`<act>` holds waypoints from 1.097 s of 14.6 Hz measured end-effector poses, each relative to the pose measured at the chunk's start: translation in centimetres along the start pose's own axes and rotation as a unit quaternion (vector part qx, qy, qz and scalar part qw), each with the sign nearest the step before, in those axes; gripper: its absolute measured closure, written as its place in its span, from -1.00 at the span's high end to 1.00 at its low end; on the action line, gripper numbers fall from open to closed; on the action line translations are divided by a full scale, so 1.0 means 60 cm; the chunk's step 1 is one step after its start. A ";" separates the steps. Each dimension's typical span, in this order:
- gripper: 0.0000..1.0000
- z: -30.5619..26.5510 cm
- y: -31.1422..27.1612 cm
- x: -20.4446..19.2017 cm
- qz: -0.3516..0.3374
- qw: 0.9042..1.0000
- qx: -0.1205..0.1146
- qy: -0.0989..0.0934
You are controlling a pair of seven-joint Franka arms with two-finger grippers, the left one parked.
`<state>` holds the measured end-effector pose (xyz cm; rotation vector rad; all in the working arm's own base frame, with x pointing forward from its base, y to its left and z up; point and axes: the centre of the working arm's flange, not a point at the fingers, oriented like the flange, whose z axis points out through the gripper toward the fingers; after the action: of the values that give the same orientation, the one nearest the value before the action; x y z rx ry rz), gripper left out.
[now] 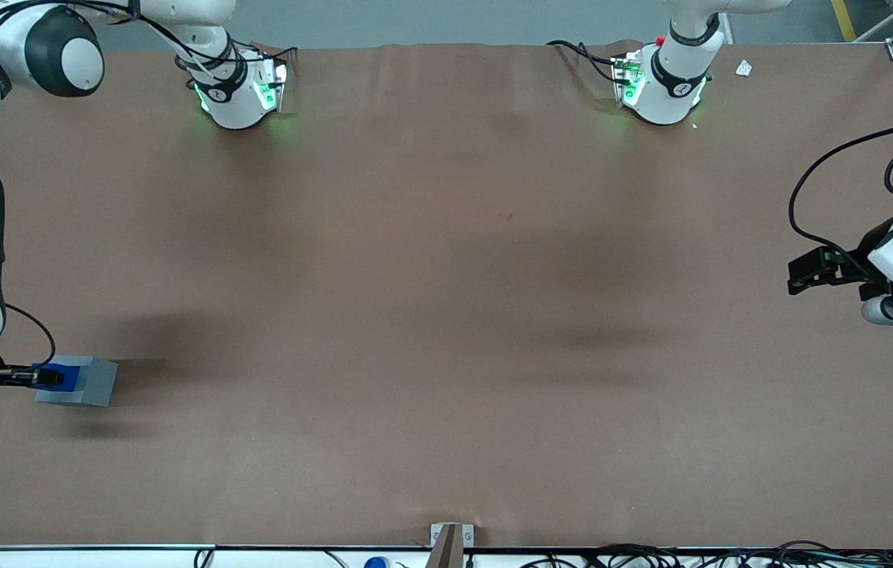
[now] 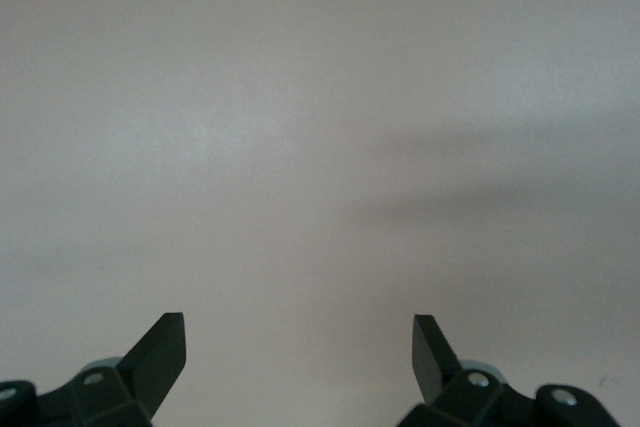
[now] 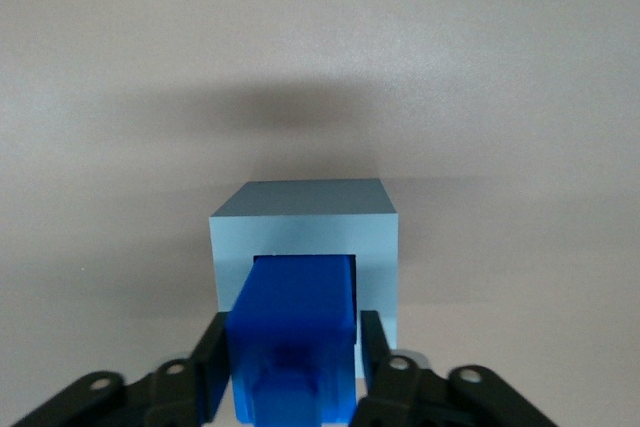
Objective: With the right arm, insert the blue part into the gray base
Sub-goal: 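Lower the blue part into the gray base's recess, then open the right gripper to release the blue part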
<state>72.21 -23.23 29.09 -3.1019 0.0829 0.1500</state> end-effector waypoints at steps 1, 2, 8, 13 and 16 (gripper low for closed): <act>0.22 0.000 0.000 0.000 0.000 1.000 0.000 0.001; 0.31 -0.001 0.000 0.001 0.000 1.000 -0.001 0.002; 0.67 -0.001 0.000 0.002 0.000 1.000 -0.001 0.004; 1.00 -0.009 0.008 0.002 0.003 1.000 -0.002 0.009; 1.00 -0.034 0.006 0.004 0.002 1.000 -0.005 0.020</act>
<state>72.64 -23.68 31.05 -3.1144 0.0894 0.0900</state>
